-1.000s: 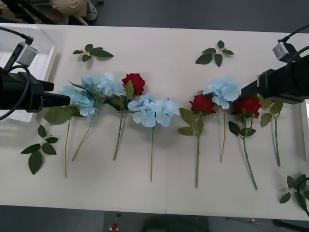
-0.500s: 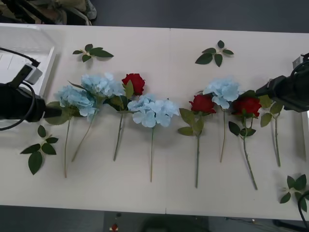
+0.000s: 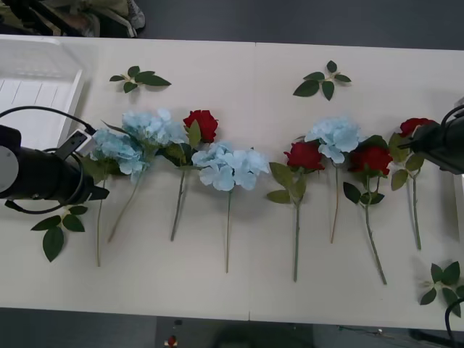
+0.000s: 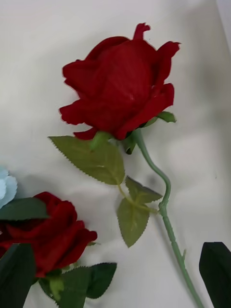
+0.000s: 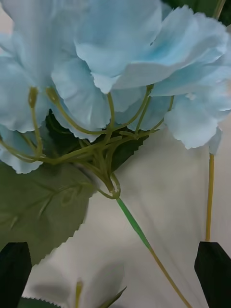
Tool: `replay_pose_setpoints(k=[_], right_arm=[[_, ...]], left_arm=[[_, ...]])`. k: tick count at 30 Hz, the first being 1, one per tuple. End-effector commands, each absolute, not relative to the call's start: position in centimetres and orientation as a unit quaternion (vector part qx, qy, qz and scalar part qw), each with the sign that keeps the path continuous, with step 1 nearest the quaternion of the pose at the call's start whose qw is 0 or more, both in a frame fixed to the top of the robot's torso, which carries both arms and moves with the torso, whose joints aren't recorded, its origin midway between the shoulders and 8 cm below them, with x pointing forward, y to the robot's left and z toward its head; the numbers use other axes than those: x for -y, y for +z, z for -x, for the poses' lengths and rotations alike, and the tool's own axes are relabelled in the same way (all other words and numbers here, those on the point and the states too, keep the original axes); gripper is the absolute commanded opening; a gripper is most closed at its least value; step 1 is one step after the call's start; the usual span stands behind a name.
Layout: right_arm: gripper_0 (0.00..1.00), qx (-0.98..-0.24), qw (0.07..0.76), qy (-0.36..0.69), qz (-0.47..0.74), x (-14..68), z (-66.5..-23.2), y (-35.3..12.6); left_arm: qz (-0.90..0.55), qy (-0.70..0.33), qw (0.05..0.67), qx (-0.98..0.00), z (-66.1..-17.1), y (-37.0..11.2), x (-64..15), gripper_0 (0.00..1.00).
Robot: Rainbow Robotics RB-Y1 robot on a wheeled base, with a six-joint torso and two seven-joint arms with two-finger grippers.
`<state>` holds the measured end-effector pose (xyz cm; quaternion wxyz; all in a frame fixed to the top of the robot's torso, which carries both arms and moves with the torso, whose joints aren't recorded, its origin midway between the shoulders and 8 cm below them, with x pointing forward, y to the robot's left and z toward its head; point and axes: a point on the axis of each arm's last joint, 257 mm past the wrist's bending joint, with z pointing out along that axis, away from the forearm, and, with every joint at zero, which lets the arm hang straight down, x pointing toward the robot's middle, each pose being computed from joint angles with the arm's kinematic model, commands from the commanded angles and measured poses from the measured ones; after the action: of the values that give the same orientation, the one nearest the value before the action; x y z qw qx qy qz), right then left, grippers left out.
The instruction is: Put the red flowers into the right box and the blue flowers into the left box
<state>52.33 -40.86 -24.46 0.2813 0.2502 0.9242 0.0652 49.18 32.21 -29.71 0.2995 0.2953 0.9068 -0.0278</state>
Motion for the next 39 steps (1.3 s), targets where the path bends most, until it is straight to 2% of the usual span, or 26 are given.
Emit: replay_pose_setpoints(k=[1,8,9,10,11,12,23,26,33,34,35,36,37,38,39], right_arm=[[1.0,-0.931,0.304,0.003,-0.2,44.4,-53.6,-24.0],[1.0,-0.931,0.308,-0.024,-0.196,46.4,-55.5,-24.7],[1.0,-0.931,0.304,-0.024,-0.199,46.7,-55.4,-25.1],[1.0,-0.932,0.304,-0.023,-0.199,46.9,-55.6,-25.2],[1.0,-0.932,0.304,-0.027,-0.194,47.1,-55.8,-25.3],[1.0,-0.934,0.304,-0.032,-0.184,47.4,-55.9,-25.4],[1.0,-0.941,0.307,-0.047,-0.137,46.8,-56.8,-27.4],[1.0,-0.943,0.306,-0.051,-0.121,46.0,-57.0,-28.1],[1.0,-0.946,0.305,-0.008,-0.109,42.8,-57.4,-29.5],[0.95,-0.946,0.304,-0.004,-0.11,42.6,-57.4,-29.6],[0.84,-0.946,0.303,-0.002,-0.111,42.4,-57.4,-29.6],[0.62,-0.947,0.303,0.0,-0.111,42.2,-57.4,-29.7],[0.52,-0.947,0.303,0.0,-0.112,42.1,-57.4,-29.7],[0.27,-0.946,0.302,0.002,-0.114,42.0,-57.4,-29.8],[0.18,-0.946,0.302,0.002,-0.115,42.0,-57.4,-29.8]], left_arm=[[-0.255,-0.042,0.316,-0.913,-51.6,-28.7,-31.1,1.0],[-0.267,-0.024,0.293,-0.918,-52.9,-31.1,-30.1,1.0],[-0.268,-0.019,0.292,-0.918,-53.1,-31.1,-30.2,0.7],[-0.269,-0.018,0.291,-0.918,-53.2,-31.2,-30.1,0.27],[-0.268,-0.018,0.291,-0.918,-53.3,-31.3,-30.1,0.09],[-0.268,-0.015,0.291,-0.918,-53.5,-31.4,-30.3,0.02],[-0.286,0.008,0.29,-0.913,-54.3,-31.4,-30.2,0.0],[-0.278,0.02,0.305,-0.911,-55.3,-29.8,-31.5,0.0],[-0.267,0.061,0.338,-0.901,-56.6,-22.5,-35.9,0.0],[-0.271,0.074,0.339,-0.898,-56.5,-20.9,-36.5,0.0],[-0.276,0.088,0.338,-0.895,-56.3,-19.6,-37.0,0.0],[-0.28,0.106,0.338,-0.892,-56.0,-17.9,-37.7,0.0],[-0.284,0.115,0.337,-0.89,-55.8,-17.0,-38.0,0.0],[-0.288,0.15,0.333,-0.885,-55.2,-14.7,-39.2,0.0],[-0.289,0.165,0.331,-0.883,-55.0,-13.9,-39.7,0.0]])
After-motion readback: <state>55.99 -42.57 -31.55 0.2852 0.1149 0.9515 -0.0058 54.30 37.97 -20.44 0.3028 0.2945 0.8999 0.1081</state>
